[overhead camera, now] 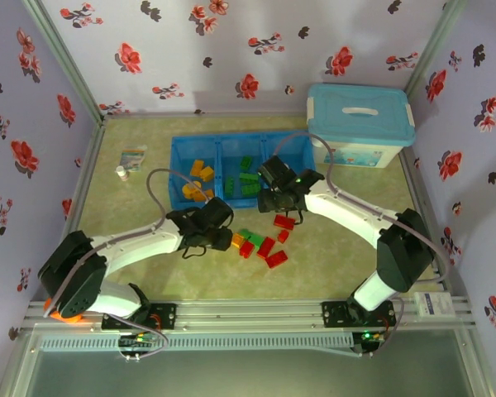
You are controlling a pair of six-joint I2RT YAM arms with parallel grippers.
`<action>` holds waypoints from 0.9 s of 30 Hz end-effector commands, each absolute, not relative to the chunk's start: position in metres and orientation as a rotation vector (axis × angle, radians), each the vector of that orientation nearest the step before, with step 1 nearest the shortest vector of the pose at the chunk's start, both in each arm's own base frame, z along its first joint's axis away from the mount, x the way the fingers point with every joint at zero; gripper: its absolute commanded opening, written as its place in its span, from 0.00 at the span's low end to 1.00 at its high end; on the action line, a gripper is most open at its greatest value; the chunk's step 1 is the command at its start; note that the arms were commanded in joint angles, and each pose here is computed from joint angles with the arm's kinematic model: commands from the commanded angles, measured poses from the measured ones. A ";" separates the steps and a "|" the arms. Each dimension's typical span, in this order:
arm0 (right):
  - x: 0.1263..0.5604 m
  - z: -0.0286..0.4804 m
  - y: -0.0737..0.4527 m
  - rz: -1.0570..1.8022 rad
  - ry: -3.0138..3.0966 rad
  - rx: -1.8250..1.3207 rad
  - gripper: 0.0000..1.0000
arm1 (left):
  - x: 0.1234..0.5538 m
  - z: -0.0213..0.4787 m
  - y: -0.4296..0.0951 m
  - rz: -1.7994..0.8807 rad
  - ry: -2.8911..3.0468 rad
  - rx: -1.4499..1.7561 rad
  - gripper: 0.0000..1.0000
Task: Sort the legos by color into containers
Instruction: Pick up the lego from the middle-left of the table, then place the lego in the container.
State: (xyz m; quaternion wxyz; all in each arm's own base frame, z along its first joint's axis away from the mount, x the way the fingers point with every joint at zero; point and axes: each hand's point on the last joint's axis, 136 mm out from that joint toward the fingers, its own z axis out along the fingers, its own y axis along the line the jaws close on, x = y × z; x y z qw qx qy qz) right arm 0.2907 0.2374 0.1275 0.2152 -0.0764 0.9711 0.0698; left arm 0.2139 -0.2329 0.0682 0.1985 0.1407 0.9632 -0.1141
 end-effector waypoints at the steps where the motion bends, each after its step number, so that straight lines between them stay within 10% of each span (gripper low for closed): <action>1: 0.290 0.135 0.232 0.213 2.671 -0.169 0.65 | 0.230 0.093 -0.214 -0.287 2.662 0.327 0.31; 23: 0.278 0.128 0.235 0.281 2.699 -0.164 0.65 | 0.366 0.161 -0.150 -0.251 2.524 -0.057 0.30; 27: 0.278 0.128 0.240 0.289 2.712 -0.185 0.65 | 0.380 0.169 -0.147 -0.250 2.527 -0.082 0.50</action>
